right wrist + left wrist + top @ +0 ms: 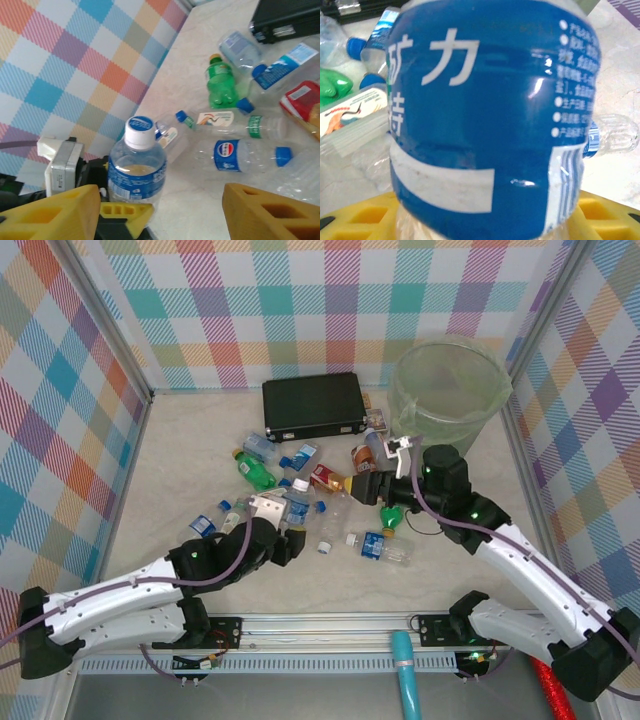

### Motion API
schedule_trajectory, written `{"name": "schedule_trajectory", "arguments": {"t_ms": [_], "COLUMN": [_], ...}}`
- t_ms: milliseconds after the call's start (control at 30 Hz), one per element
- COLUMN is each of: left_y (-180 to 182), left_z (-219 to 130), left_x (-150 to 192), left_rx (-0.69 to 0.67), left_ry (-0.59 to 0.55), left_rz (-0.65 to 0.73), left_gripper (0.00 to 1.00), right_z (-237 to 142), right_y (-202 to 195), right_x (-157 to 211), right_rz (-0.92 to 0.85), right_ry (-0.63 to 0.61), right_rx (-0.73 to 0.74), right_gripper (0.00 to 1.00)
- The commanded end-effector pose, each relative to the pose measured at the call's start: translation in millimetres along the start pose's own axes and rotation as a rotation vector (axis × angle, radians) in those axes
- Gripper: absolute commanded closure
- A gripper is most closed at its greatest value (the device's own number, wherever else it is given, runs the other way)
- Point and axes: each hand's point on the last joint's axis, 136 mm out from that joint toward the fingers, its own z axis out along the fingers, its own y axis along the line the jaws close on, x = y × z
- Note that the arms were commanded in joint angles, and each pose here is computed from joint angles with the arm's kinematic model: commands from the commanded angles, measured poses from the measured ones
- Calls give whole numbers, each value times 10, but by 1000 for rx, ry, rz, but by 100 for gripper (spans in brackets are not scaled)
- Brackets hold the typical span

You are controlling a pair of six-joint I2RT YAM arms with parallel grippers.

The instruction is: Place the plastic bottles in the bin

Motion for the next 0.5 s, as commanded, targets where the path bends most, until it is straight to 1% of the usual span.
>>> {"name": "schedule_trajectory", "arguments": {"t_ms": [0,133,300,467], "left_y": [-296,-475,-605,-689], "left_z": [-22,35,81,74], "left_x": [-378,-468,-466,-448], "left_rx": [90,146,191,236], "left_ry": [-102,-109,-84,-66], "left_rz": [14,18,20,5], "left_gripper": [49,49,50,50], "right_z": [88,181,301,368], "right_y": [174,261,224,208], "right_x": [32,64,91,41], "right_rz": [-2,-10,-9,-11], "right_ry": [36,63,88,75], "right_rx": [-96,-128,-97,-86], "right_gripper": [41,41,41,41]}}
